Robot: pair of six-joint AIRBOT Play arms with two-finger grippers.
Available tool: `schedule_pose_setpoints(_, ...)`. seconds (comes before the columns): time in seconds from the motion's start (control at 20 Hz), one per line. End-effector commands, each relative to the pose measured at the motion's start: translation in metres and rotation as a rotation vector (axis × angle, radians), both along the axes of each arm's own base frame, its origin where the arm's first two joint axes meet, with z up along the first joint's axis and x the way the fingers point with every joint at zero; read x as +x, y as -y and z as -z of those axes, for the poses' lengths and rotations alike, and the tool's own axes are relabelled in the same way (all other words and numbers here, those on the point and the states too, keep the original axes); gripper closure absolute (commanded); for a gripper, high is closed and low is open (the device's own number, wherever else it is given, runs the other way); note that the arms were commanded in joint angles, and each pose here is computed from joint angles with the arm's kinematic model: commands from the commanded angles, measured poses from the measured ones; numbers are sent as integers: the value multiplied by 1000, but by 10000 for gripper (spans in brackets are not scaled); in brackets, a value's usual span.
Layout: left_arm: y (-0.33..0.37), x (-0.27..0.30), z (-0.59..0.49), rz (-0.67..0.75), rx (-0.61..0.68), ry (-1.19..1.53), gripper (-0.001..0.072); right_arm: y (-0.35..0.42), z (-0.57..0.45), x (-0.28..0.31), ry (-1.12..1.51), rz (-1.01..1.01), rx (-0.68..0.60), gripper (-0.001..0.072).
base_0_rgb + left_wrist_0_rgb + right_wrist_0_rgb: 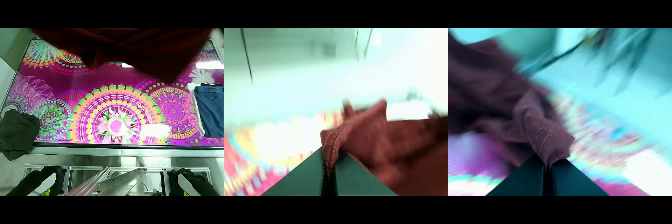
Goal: Fold the shirts.
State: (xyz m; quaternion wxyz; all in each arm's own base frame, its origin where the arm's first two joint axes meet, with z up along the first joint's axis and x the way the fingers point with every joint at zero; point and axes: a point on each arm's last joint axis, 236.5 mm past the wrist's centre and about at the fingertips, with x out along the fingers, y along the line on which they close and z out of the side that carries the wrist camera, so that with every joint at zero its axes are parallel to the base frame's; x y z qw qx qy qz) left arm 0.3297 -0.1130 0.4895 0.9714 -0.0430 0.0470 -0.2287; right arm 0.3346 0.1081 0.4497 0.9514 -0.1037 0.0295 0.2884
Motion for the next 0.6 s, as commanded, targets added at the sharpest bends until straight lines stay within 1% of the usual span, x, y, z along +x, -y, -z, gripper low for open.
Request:
schedule_pose_setpoints(0.0, -23, -93, -45, -80, 53, 161, 691, 22, -64, -96, 264, 185, -94, 694)
schedule_pose_setpoints(0.1, -36, -89, -21, -134, 64, 112, 691, 24, -64, -102, 272, 197, -102, 695)
schedule_pose_setpoints(0.15, -36, -76, 1, -140, 63, 67, 691, 25, -52, -90, 221, 193, -87, 695)
schedule_pose_setpoints(0.25, -38, -39, 52, -153, 59, -31, 691, 31, -5, -43, 60, 186, -59, 694)
schedule_pose_setpoints(0.4, -40, 33, 139, -177, 80, -204, 691, 43, 113, 37, -261, 182, -28, 694)
schedule_pose_setpoints(0.45, -39, 59, 175, -174, 107, -273, 691, 48, 161, 61, -372, 188, -15, 694)
schedule_pose_setpoints(0.55, -37, 106, 258, -167, 137, -448, 691, 58, 255, 100, -566, 212, 14, 694)
